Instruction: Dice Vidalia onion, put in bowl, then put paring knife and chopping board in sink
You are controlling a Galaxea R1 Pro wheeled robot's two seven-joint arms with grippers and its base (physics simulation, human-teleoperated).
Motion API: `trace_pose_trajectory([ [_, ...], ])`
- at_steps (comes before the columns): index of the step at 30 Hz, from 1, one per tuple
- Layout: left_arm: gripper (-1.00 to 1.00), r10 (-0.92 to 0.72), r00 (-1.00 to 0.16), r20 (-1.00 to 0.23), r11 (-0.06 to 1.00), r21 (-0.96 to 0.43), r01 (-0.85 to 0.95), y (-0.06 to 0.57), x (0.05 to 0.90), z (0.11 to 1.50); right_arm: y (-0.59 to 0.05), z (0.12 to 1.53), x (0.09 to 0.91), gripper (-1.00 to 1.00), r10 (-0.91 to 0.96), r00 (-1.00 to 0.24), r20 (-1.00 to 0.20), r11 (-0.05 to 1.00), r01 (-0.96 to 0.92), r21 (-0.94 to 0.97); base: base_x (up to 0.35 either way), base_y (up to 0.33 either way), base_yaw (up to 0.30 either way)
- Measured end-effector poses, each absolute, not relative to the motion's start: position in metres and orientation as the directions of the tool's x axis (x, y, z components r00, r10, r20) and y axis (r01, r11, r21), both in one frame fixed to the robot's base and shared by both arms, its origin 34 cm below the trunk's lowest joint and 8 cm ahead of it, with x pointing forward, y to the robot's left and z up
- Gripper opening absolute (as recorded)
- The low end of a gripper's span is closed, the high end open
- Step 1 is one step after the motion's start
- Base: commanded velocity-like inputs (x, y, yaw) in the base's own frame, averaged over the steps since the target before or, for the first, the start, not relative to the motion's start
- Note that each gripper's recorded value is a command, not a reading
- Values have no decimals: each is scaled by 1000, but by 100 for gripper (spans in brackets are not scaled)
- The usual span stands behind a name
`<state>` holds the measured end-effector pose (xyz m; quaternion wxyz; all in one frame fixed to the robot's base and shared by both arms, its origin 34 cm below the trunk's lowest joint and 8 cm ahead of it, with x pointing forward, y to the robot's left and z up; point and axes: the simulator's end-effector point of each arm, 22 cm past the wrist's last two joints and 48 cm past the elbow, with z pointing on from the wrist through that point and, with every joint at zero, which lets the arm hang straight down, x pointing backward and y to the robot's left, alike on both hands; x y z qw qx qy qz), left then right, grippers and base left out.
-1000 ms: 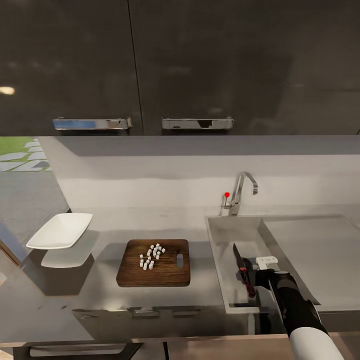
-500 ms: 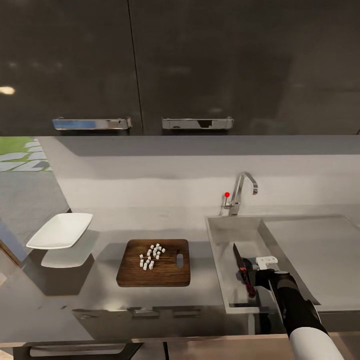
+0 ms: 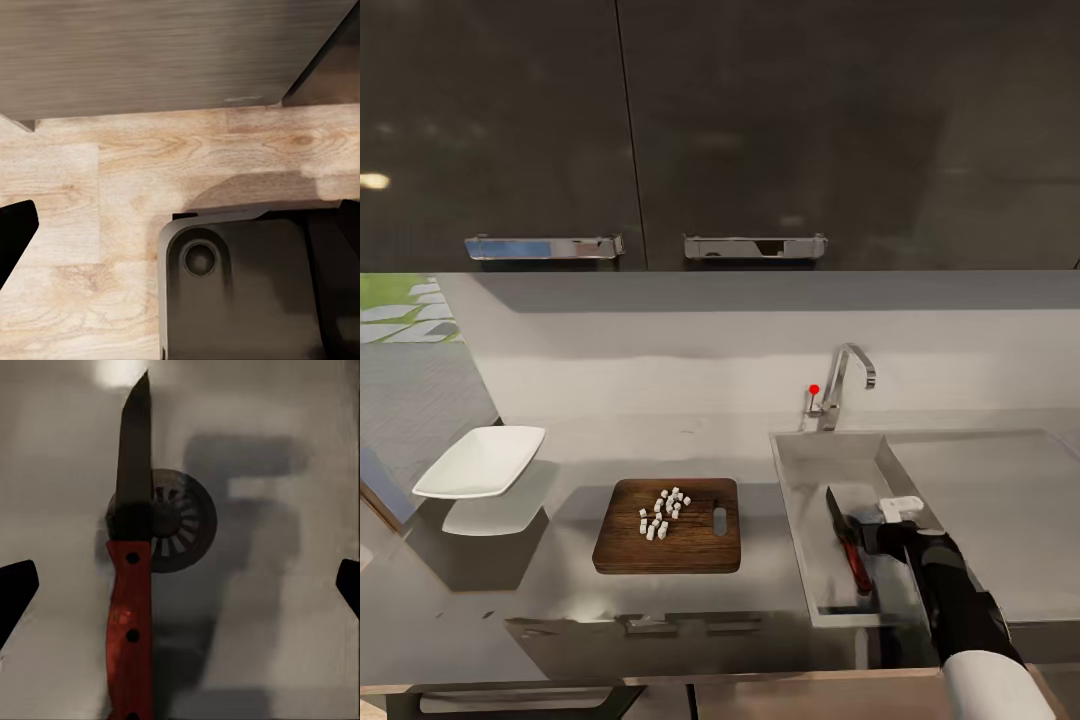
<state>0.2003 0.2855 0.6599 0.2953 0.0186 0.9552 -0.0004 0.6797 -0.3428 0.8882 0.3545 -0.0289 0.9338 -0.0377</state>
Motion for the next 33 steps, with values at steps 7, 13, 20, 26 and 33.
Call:
trace_pose_trajectory([
  [7,100,35,-826,-563,999,10,35,286,200,660,-342,959,698,100,-53,-687,-725,998,-22,-53,0,0,0],
  [13,100,35,-826,-562,999,11,34,286,199,660,-319,986,700,100,-41,-662,-748,996,-86,22,0,0,0],
  [20,100,34,-826,-562,999,11,34,286,199,660,-312,989,700,100,-33,-662,-749,995,-93,38,0,0,0],
  [26,100,36,-830,-557,999,12,35,287,197,659,-311,988,700,100,-33,-662,-749,995,-95,39,-38,1,0],
  [33,100,37,-830,-556,999,12,36,287,196,659,-311,989,701,100,-36,-659,-751,995,-96,37,-266,74,0],
])
